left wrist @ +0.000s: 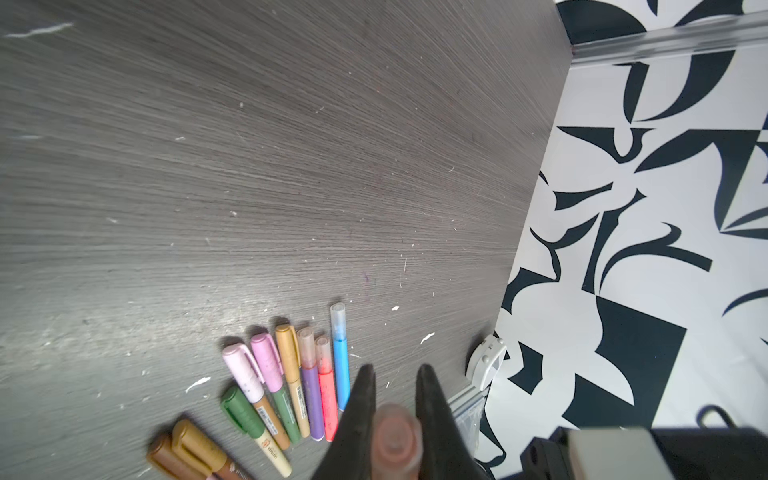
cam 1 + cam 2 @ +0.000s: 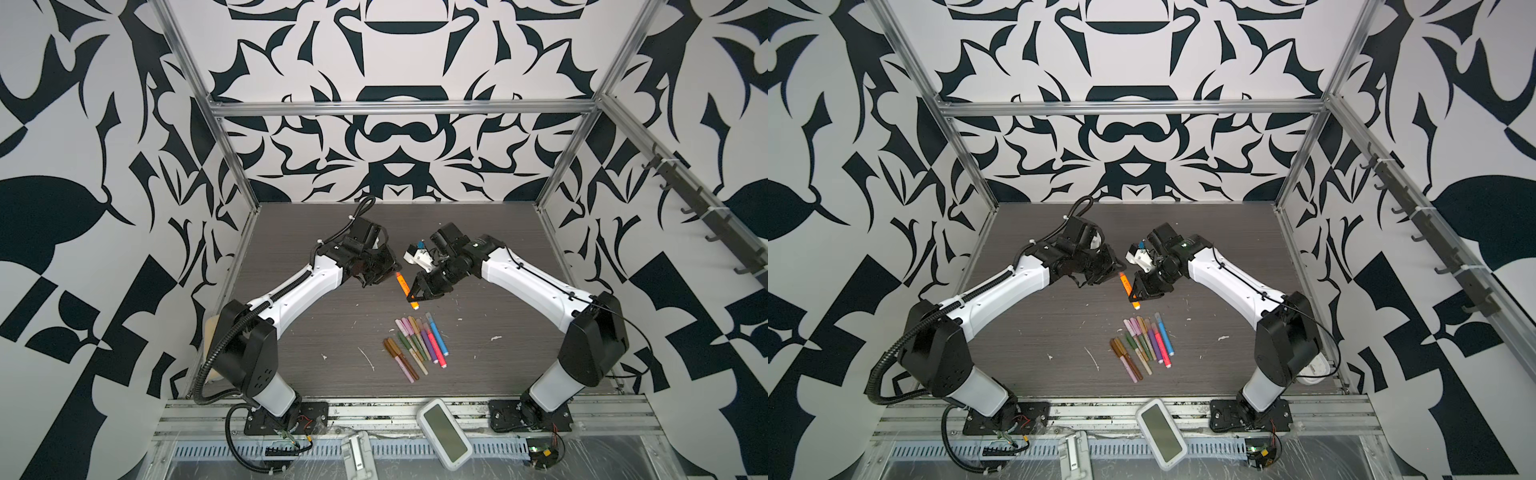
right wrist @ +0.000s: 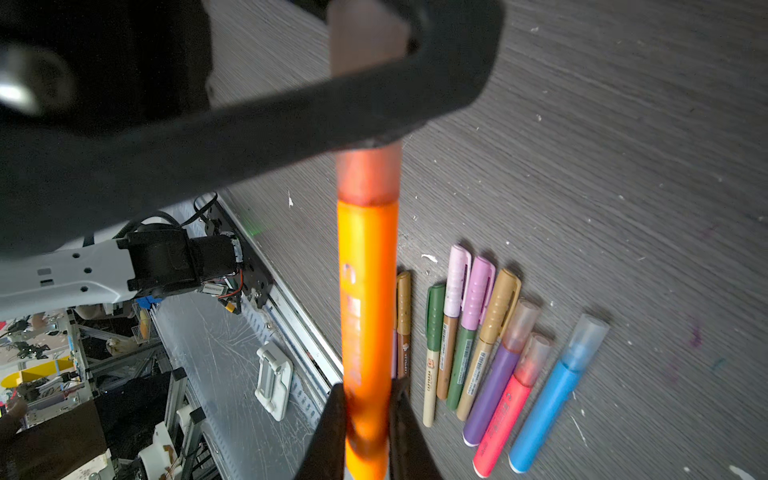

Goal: Open the pen caps
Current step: 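Grip the pink cap with the left gripper and pull it off the highlighter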

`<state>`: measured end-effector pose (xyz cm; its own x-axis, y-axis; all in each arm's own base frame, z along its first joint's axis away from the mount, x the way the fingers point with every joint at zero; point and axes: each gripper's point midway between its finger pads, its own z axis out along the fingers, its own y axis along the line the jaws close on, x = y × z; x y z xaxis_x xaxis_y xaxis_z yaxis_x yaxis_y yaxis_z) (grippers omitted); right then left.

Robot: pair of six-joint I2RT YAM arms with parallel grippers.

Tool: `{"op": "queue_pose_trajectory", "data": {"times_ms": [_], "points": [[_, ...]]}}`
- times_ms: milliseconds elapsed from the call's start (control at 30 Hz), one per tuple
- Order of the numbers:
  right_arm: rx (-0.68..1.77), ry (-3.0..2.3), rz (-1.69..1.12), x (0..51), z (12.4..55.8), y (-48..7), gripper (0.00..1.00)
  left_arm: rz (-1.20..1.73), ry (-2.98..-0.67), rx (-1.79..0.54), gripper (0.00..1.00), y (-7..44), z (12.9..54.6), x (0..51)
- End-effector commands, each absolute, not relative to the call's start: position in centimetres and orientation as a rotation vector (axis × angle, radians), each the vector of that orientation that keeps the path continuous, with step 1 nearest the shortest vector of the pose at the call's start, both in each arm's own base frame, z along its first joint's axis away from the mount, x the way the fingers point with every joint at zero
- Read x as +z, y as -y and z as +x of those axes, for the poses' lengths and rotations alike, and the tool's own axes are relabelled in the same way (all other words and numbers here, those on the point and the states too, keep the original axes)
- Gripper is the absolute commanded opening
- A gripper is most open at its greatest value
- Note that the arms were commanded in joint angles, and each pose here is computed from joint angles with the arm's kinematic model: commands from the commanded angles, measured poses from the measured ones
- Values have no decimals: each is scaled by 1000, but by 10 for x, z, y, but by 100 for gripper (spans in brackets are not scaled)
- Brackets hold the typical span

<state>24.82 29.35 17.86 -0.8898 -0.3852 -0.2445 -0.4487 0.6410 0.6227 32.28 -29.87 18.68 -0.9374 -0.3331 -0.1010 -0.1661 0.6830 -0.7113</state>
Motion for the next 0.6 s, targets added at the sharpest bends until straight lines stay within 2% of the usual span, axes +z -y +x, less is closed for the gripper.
{"op": "queue_pose_trajectory", "data": {"times_ms": [0, 100, 267, 467, 567], "points": [[1091, -2685, -698, 201, 258, -290, 33, -355, -2678, -1038, 0, 295, 327, 197], [1100, -2636, -673, 210, 265, -285, 37, -371, -2708, -804, 0, 272, 332, 198], [1109, -2582, -623, 220, 277, -279, 37, -520, -2593, -636, 0, 242, 346, 217], [1200, -2460, -653, 246, 282, -292, 35, -525, -2563, -688, 0, 241, 349, 224], [1253, -2428, -670, 250, 284, -299, 39, -477, -2572, -727, 0, 247, 347, 225]]}}
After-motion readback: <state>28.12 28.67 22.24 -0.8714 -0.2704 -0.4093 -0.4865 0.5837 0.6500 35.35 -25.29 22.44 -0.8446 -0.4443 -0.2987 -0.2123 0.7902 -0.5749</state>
